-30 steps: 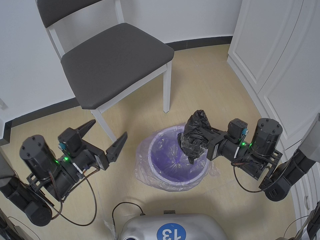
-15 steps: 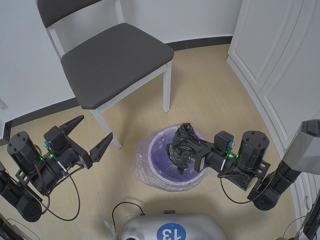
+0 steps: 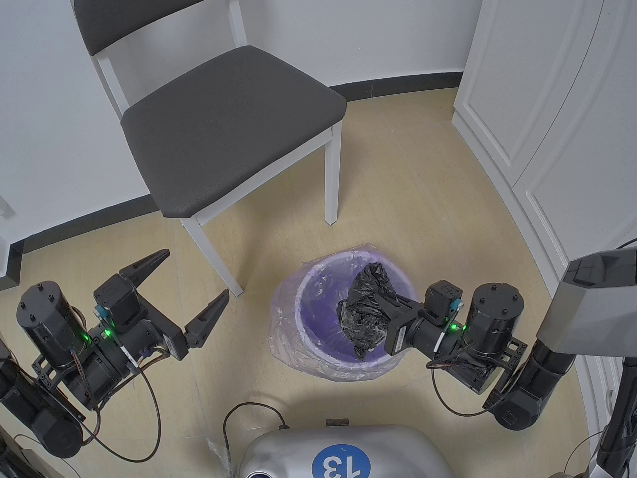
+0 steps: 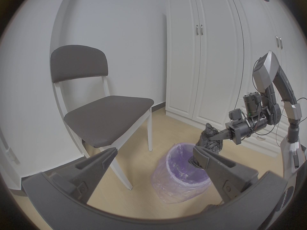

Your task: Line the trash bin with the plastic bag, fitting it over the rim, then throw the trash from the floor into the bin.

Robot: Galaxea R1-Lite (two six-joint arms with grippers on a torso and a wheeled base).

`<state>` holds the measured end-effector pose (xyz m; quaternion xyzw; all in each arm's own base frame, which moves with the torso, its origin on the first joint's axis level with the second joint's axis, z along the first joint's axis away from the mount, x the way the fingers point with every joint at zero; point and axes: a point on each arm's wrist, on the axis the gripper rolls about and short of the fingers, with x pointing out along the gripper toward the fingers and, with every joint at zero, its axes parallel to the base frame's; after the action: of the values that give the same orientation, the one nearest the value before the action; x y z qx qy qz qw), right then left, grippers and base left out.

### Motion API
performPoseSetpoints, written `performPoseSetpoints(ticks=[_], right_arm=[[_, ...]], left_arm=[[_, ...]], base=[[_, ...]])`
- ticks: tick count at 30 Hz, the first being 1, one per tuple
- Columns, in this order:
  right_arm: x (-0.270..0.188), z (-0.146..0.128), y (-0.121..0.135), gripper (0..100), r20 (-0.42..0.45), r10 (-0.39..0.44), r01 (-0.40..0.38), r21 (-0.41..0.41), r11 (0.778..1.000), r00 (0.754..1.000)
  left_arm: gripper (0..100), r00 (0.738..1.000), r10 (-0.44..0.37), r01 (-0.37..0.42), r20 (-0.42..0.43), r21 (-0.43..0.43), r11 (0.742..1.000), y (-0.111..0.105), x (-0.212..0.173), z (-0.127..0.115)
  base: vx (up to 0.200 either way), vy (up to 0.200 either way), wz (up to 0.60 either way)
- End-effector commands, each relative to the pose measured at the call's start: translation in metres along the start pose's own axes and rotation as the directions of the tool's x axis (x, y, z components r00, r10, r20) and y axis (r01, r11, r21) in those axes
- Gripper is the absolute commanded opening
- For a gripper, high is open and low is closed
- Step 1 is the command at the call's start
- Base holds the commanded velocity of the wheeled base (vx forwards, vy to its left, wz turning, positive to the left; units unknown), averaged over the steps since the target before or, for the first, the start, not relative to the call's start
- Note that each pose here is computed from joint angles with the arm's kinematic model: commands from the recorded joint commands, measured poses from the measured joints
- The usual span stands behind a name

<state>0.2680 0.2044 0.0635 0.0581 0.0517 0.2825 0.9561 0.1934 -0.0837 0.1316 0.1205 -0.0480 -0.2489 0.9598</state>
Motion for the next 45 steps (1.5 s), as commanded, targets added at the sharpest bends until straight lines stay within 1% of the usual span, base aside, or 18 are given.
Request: performPoseSetpoints(ticks=[1, 4, 10, 14, 17, 20, 21, 25, 30, 35, 39, 43, 45], right_arm=[[0.011, -0.004, 0.001, 0, 0.021, 0.008, -0.009, 0.016, 1.000, 1.000], [0.020, -0.008, 0.004, 0, 0.028, 0.014, -0.015, 0.036, 0.999, 1.000], [0.028, -0.029, 0.005, 0, -0.020, 0.011, -0.010, 0.049, 0.999, 1.000], [0.031, -0.035, 0.005, 0, -0.031, 0.011, -0.010, 0.046, 0.999, 0.999], [0.030, -0.036, 0.012, 0, -0.034, 0.028, -0.026, 0.045, 0.999, 0.999], [0.030, -0.039, 0.014, 0, -0.041, 0.031, -0.029, 0.045, 0.999, 0.999], [0.033, -0.046, 0.013, 0, -0.054, 0.028, -0.025, 0.046, 0.999, 0.998], [0.041, -0.052, 0.002, 0, -0.057, 0.000, 0.003, 0.050, 0.999, 0.998], [0.051, -0.053, -0.027, 0, -0.037, -0.064, 0.066, 0.066, 0.996, 0.997], [0.056, -0.048, -0.041, 0, -0.010, -0.095, 0.095, 0.069, 0.993, 0.995], [0.060, -0.054, -0.043, 0, -0.014, -0.099, 0.099, 0.072, 0.992, 0.995], [0.063, -0.076, -0.035, 0, -0.063, -0.078, 0.083, 0.082, 0.993, 0.995], [0.067, -0.083, -0.029, 0, -0.068, -0.063, 0.070, 0.095, 0.993, 0.996]], left_arm=[[100, 1.000, -0.012, 0.012, -0.013, 0.001, 1.000, -0.003, 0.004, -0.005], [100, 1.000, -0.013, 0.013, -0.020, -0.001, 1.000, -0.003, 0.006, -0.007], [100, 1.000, -0.014, 0.014, -0.022, 0.000, 1.000, -0.003, 0.006, -0.007], [100, 1.000, -0.016, 0.016, -0.026, 0.000, 1.000, -0.003, 0.006, -0.008], [100, 0.999, -0.018, 0.018, -0.033, -0.001, 1.000, -0.004, 0.006, -0.009], [100, 0.999, -0.018, 0.018, -0.036, -0.002, 1.000, -0.004, 0.006, -0.010], [100, 0.999, -0.019, 0.019, -0.038, -0.002, 1.000, -0.004, 0.007, -0.010], [100, 0.999, -0.020, 0.020, -0.042, -0.003, 1.000, -0.004, 0.006, -0.011], [100, 0.998, -0.022, 0.022, -0.057, -0.003, 1.000, -0.005, 0.007, -0.014], [100, 0.997, -0.025, 0.025, -0.069, -0.004, 1.000, -0.005, 0.008, -0.017], [100, 0.997, -0.026, 0.026, -0.070, -0.003, 1.000, -0.006, 0.008, -0.017], [100, 0.997, -0.026, 0.026, -0.070, 0.006, 1.000, -0.006, 0.008, -0.017], [100, 0.997, -0.026, 0.027, -0.072, 0.013, 1.000, -0.006, 0.008, -0.018]], base=[[0.000, 0.000, 0.00], [0.000, 0.000, 0.00], [0.000, 0.000, 0.00], [0.000, 0.000, 0.00], [0.000, 0.000, 0.00], [0.000, 0.000, 0.00], [0.000, 0.000, 0.00], [0.000, 0.000, 0.00], [0.000, 0.000, 0.00], [0.000, 0.000, 0.00], [0.000, 0.000, 0.00], [0.000, 0.000, 0.00], [0.000, 0.000, 0.00]])
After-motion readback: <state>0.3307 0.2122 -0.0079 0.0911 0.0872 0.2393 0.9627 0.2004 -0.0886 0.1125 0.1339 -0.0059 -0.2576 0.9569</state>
